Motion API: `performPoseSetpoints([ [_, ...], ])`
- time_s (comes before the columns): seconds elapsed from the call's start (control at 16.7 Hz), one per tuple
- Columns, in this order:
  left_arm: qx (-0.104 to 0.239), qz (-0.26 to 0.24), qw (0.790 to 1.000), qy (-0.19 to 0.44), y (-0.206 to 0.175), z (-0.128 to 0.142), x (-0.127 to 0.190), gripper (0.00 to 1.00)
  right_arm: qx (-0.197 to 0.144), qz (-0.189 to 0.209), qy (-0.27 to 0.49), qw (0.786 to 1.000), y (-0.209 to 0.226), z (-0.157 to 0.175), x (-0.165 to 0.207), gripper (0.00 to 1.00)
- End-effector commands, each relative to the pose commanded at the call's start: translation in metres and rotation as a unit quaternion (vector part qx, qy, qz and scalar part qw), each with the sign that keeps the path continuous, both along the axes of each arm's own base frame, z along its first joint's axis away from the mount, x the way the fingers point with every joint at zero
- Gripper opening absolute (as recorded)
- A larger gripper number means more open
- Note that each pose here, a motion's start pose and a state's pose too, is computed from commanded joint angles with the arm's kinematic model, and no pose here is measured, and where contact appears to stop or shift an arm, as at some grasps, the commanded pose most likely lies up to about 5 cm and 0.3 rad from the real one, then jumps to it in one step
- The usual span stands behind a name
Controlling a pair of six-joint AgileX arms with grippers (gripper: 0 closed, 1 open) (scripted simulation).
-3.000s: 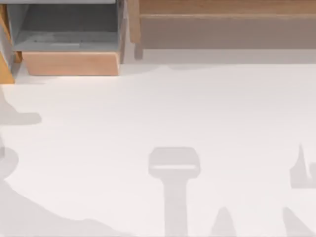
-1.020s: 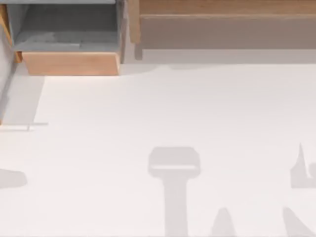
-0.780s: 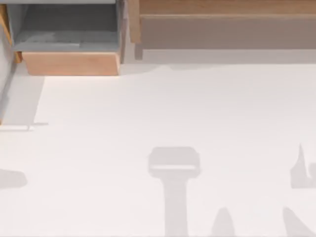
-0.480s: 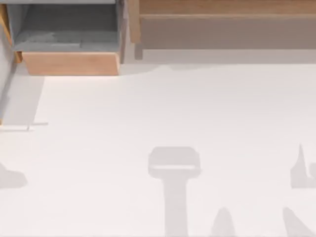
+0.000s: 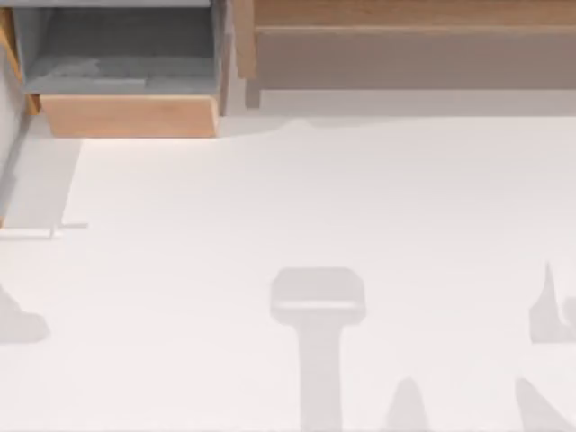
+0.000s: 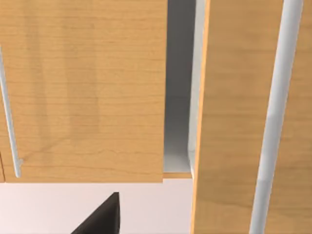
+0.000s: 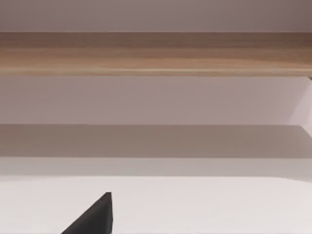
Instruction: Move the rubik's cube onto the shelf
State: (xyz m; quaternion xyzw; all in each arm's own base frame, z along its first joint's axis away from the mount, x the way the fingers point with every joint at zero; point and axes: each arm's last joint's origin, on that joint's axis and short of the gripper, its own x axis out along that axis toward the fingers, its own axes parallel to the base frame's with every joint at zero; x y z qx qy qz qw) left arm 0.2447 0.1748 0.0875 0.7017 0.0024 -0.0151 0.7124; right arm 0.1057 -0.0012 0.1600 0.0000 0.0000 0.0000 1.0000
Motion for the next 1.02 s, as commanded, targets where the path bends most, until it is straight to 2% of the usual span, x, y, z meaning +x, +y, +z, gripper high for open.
performPoseSetpoints([
  [0.18,0.001,0.0,1.0,-0.001,0.0,0.0,-0.001,1.0,0.0,0.0,0.0,1.0,0.0,0.0,0.0,1.0],
  [0.48,0.0,-0.001,1.0,0.0,0.0,0.0,-0.019,1.0,0.0,0.0,0.0,1.0,0.0,0.0,0.0,1.0],
  [0.78,-0.003,0.002,1.0,0.002,0.002,-0.001,-0.018,1.0,0.0,0.0,0.0,1.0,0.0,0.0,0.0,1.0],
  [0.9,-0.017,0.019,1.0,0.008,0.013,-0.001,-0.017,1.0,0.0,0.0,0.0,1.0,0.0,0.0,0.0,1.0],
  [1.02,-0.045,0.048,0.998,0.019,0.034,-0.001,-0.015,1.0,0.0,0.0,0.0,1.0,0.0,0.0,0.0,1.0],
])
